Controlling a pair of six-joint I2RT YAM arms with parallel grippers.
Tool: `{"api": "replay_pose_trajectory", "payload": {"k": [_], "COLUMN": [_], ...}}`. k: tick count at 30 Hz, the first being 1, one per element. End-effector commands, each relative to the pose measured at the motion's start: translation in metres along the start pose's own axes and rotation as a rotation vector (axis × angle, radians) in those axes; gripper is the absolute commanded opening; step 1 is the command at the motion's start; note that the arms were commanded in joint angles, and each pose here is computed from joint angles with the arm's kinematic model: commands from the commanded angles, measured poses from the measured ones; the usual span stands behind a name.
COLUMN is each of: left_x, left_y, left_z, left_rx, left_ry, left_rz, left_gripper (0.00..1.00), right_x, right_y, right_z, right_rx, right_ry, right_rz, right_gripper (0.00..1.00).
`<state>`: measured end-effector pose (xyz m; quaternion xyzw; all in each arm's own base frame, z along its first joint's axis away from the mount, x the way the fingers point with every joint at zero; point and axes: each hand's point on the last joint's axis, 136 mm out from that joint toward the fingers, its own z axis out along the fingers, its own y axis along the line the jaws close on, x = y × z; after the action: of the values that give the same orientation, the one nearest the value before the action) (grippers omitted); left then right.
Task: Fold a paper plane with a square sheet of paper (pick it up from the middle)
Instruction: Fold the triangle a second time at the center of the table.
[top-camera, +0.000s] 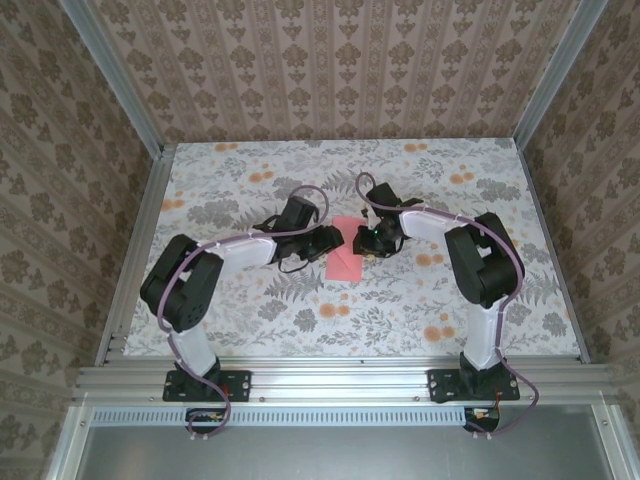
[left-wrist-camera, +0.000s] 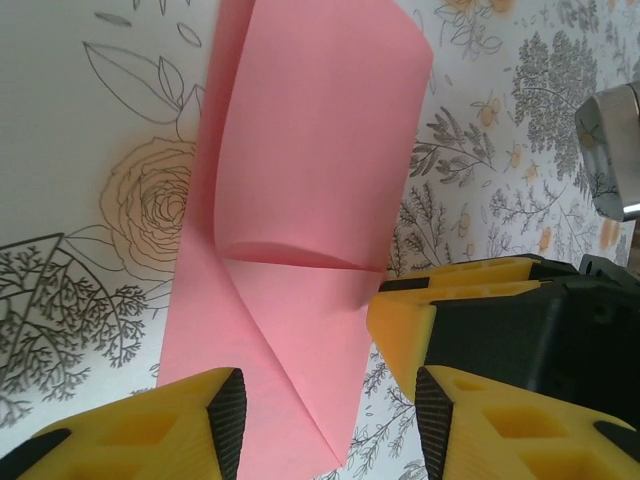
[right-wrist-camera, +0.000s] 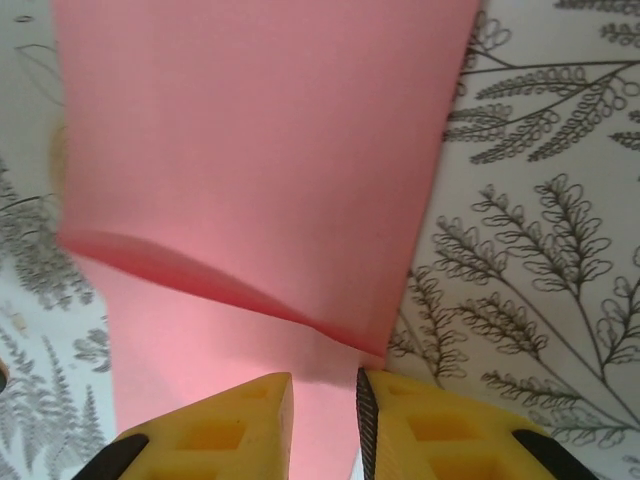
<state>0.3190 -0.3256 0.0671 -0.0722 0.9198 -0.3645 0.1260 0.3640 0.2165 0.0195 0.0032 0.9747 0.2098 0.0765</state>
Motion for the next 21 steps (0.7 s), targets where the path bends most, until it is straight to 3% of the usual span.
{"api": "replay_pose_trajectory", "payload": {"k": [1, 13, 21], "left_x": [0.008, 0.012, 0.006], "left_y": [0.001, 0.001, -0.006], "left_z": [0.012, 0.037, 0.045], "left_rx": [0.013, 0.02, 0.046], "left_ry": [0.035, 0.087, 0.084], "left_rz": [-0.029, -0.043, -0.048], "left_gripper": [0.51, 0.5, 0.42], "right_x": [0.0, 0.007, 0.011], "right_y": [-0.014, -0.027, -0.035], "right_z": [0.003, 0.014, 0.019], "right_rx": [0.039, -0.021, -0.003], "right_ry": [0.007, 0.045, 0.059], "right_rz": [0.035, 0.136, 0.17], "right_gripper": [0.26, 0.24, 0.19]}}
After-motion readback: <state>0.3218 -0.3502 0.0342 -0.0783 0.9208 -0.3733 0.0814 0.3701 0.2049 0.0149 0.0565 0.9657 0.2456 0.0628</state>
